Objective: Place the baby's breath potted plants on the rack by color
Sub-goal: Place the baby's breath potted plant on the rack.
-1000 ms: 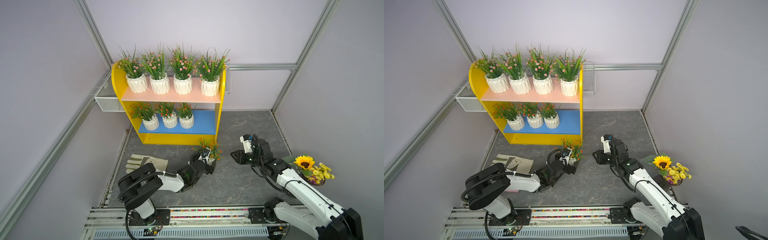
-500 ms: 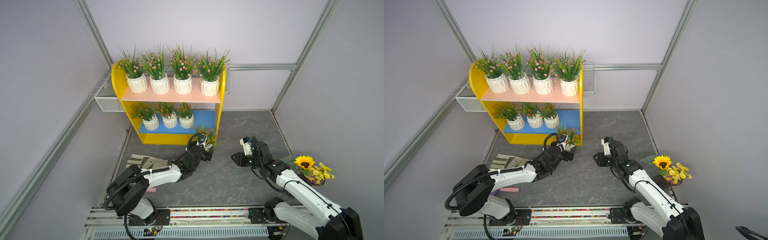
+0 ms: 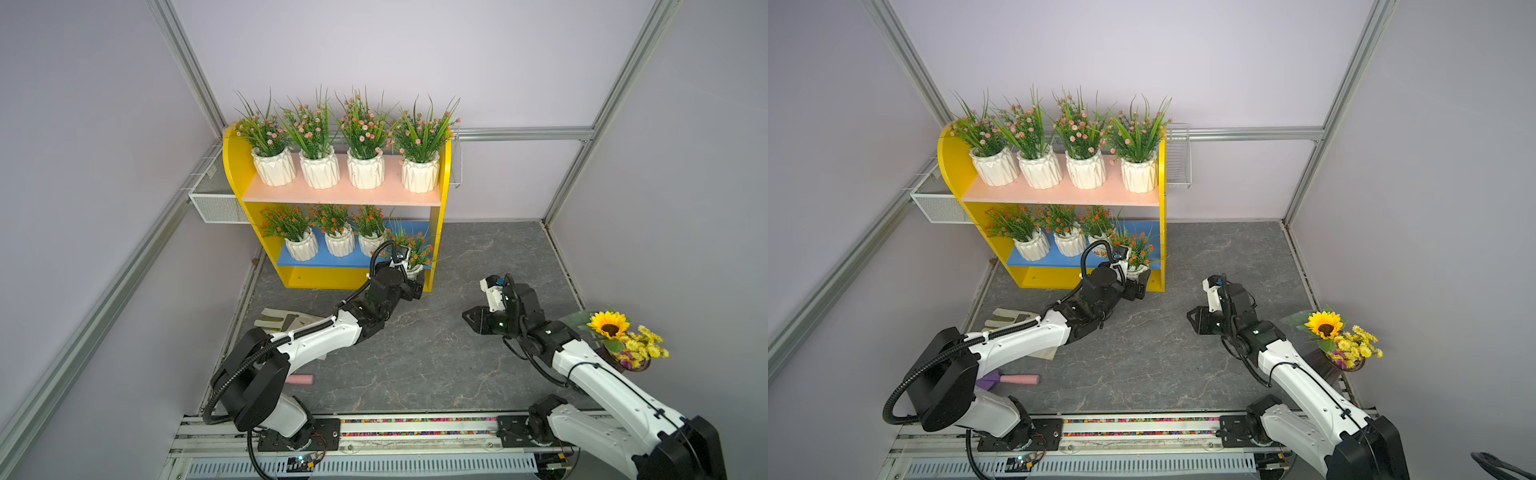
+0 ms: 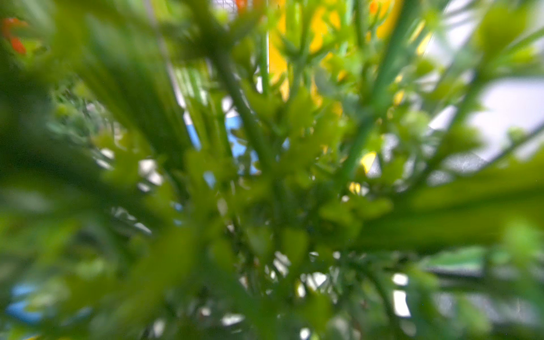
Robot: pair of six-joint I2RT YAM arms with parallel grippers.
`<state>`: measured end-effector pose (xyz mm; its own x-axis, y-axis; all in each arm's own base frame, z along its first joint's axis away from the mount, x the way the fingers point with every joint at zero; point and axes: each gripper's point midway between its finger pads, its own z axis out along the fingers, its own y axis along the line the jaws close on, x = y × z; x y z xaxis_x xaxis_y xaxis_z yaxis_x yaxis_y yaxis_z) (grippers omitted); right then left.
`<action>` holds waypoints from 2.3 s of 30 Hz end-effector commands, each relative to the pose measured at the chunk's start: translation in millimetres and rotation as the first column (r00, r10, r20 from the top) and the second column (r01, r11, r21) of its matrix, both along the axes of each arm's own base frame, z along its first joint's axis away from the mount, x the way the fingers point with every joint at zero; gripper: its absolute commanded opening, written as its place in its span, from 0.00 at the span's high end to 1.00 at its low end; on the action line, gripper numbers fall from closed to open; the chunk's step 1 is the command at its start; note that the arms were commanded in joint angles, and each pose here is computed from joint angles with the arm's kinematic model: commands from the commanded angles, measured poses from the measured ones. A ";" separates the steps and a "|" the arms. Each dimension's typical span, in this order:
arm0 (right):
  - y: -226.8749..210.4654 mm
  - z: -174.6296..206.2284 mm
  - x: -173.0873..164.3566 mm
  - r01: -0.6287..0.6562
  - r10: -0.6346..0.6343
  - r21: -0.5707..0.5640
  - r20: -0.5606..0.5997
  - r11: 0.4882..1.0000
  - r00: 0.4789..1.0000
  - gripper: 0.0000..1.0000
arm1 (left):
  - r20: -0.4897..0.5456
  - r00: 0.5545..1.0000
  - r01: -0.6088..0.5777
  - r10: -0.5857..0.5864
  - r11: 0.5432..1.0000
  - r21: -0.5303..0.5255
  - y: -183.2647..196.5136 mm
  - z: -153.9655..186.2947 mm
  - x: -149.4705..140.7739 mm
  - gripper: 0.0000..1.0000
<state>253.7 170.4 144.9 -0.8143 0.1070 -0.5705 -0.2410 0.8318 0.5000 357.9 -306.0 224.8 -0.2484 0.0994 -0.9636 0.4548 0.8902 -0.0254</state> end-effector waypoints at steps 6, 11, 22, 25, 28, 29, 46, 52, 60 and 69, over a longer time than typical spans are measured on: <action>-1.4 -4.2 -1.8 0.002 -0.002 0.004 -0.004 1.000 1.000 0.68 | 0.070 0.997 -0.014 0.021 0.995 -0.100 -4.6 44.7 26.6 0.58; -4.0 -3.5 -4.3 0.006 -0.006 -0.004 -0.004 1.000 1.000 0.68 | 0.063 0.998 -0.010 0.017 0.994 -0.109 -9.0 44.4 36.4 0.58; -5.7 -3.9 -7.4 0.007 -0.007 -0.005 -0.007 1.000 1.000 0.68 | 0.054 0.998 -0.019 0.025 0.994 -0.109 -17.0 45.9 58.4 0.58; -5.5 -4.2 -7.3 0.007 -0.007 -0.005 -0.007 1.000 1.000 0.68 | 0.055 0.998 -0.024 0.030 0.993 -0.112 -18.5 45.9 65.2 0.58; -5.3 -5.7 -7.2 0.006 -0.006 -0.007 -0.011 1.000 1.000 0.68 | 0.056 0.998 -0.028 0.035 0.993 -0.115 -20.0 46.2 72.2 0.58; -5.6 -6.5 -7.3 0.007 -0.007 -0.008 -0.014 1.000 1.000 0.68 | 0.055 0.998 -0.030 0.036 0.993 -0.115 -20.6 45.7 74.8 0.58; -4.9 -10.5 -8.2 0.008 -0.008 0.002 -0.015 1.000 1.000 0.68 | 0.024 0.997 -0.074 0.077 0.991 -0.110 -23.7 34.7 113.0 0.56; -5.3 -13.0 -8.1 0.009 -0.009 -0.003 -0.019 1.000 1.000 0.68 | 0.011 0.996 -0.083 0.084 0.991 -0.103 -24.9 29.2 118.2 0.52; -4.5 -15.5 -6.2 0.010 -0.010 -0.005 -0.024 1.000 1.000 0.68 | -0.008 0.997 -0.077 0.077 0.989 -0.125 -26.6 26.8 116.2 0.20; -6.4 -14.3 -8.1 0.012 -0.013 -0.007 -0.019 1.000 1.000 0.63 | -0.007 0.995 -0.097 0.097 0.988 -0.119 -21.3 29.8 115.5 0.00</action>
